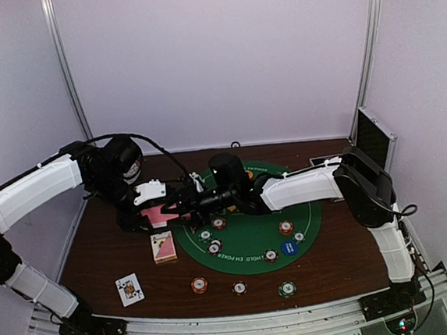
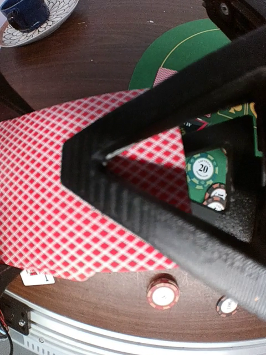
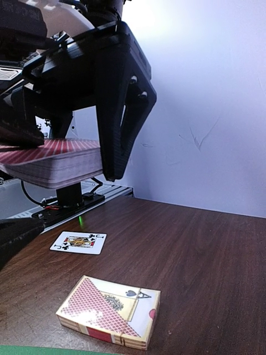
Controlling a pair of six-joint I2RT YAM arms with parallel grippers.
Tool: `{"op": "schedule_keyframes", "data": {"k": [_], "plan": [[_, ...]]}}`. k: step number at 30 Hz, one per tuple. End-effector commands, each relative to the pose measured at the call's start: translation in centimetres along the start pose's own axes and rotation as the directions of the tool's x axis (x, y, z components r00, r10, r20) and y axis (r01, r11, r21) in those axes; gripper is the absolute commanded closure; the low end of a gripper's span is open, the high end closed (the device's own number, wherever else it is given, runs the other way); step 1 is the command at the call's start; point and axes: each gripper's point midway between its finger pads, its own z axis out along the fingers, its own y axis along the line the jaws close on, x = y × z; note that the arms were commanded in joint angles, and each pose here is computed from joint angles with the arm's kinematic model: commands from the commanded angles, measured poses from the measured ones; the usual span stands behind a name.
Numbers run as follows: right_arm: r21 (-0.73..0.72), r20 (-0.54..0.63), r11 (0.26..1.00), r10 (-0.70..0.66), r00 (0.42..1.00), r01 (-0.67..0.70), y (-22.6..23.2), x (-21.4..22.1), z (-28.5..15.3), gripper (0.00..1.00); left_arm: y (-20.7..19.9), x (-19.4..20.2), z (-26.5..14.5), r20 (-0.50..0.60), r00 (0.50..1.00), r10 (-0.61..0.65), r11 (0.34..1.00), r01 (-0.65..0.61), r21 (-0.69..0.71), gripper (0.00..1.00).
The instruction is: Distribute texas hold em gaming equipment
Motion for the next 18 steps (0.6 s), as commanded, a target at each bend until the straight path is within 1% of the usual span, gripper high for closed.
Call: {"op": "schedule_keyframes", "data": {"k": [1, 6, 8, 11, 18], "plan": [[0.015, 0.015, 1.000, -0.005, 1.000, 0.004, 0.7, -0.1, -1.4, 0.54, 0.5, -0.9, -1.1, 0.042, 0.999, 0.019, 0.999, -0.017, -0.033, 0.67], [-0.055, 0.008, 0.998, -0.014, 1.000, 0.014, 3.0, 0.1, -1.8, 0.52, 0.5, -0.8, -0.8, 0.038, 0.999, 0.017, 0.999, -0.016, -0.032, 0.67], [-0.069, 0.009, 0.997, -0.017, 1.000, 0.017, 3.5, 0.1, -2.0, 0.53, 0.4, -0.7, -0.8, 0.037, 0.999, 0.018, 0.999, -0.017, -0.032, 0.67], [-0.068, 0.002, 0.998, -0.017, 1.000, 0.017, 3.7, 0.3, -2.1, 0.65, 0.4, -0.6, -0.7, 0.032, 0.999, 0.020, 0.999, -0.019, -0.032, 0.67], [-0.057, -0.015, 0.998, -0.015, 1.000, 0.014, 3.8, 0.8, -2.4, 0.81, 0.5, -0.4, -0.6, 0.025, 1.000, 0.019, 0.999, -0.018, -0.041, 0.67]]}}
